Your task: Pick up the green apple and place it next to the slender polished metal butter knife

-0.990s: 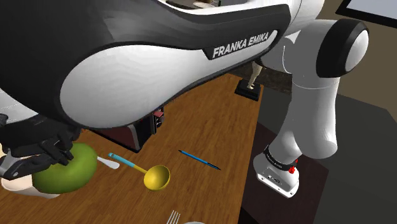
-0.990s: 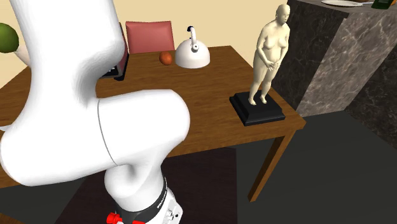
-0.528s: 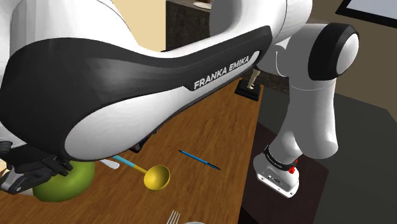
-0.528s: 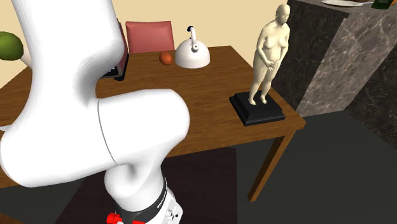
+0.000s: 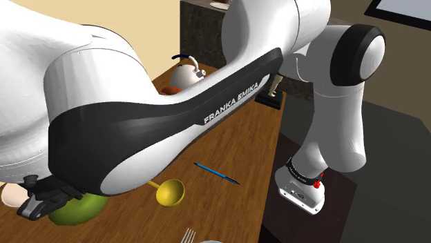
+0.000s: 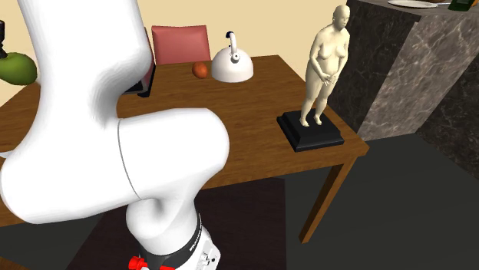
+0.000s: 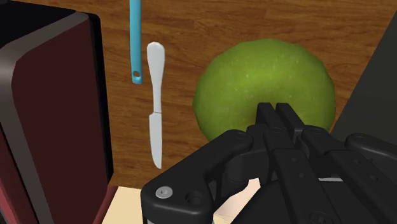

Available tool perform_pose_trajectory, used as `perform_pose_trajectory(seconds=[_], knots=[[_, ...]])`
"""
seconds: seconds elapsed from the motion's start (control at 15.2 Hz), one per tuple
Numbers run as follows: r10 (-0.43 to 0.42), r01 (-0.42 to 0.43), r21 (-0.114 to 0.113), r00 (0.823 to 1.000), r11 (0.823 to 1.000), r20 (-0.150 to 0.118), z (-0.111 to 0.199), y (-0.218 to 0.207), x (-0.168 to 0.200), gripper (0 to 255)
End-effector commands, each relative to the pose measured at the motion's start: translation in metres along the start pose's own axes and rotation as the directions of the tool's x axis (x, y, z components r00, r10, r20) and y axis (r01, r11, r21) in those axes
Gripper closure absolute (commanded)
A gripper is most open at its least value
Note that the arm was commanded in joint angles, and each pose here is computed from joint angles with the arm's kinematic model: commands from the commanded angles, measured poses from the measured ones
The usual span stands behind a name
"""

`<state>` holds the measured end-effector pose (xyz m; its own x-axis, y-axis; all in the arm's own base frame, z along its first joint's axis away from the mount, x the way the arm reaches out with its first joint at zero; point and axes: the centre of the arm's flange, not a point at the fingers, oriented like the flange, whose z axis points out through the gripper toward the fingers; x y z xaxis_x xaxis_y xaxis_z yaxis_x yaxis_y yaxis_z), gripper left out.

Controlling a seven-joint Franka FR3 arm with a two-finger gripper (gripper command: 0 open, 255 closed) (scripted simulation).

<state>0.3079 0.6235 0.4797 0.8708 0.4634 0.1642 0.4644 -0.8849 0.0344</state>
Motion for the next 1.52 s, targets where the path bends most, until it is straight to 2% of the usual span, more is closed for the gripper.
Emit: perform_pose_trajectory(seconds=[0.0,0.92,1.45], knots=[[0.0,0.0,0.0,1.0,1.0,-0.001,0.011,0.0,-0.002,255],[0.0,0.0,0.0,1.0,1.0,-0.001,0.083,-0.003,-0.014,255],[0.0,0.0,0.0,1.0,1.0,-0.001,0.083,-0.003,-0.014,255]])
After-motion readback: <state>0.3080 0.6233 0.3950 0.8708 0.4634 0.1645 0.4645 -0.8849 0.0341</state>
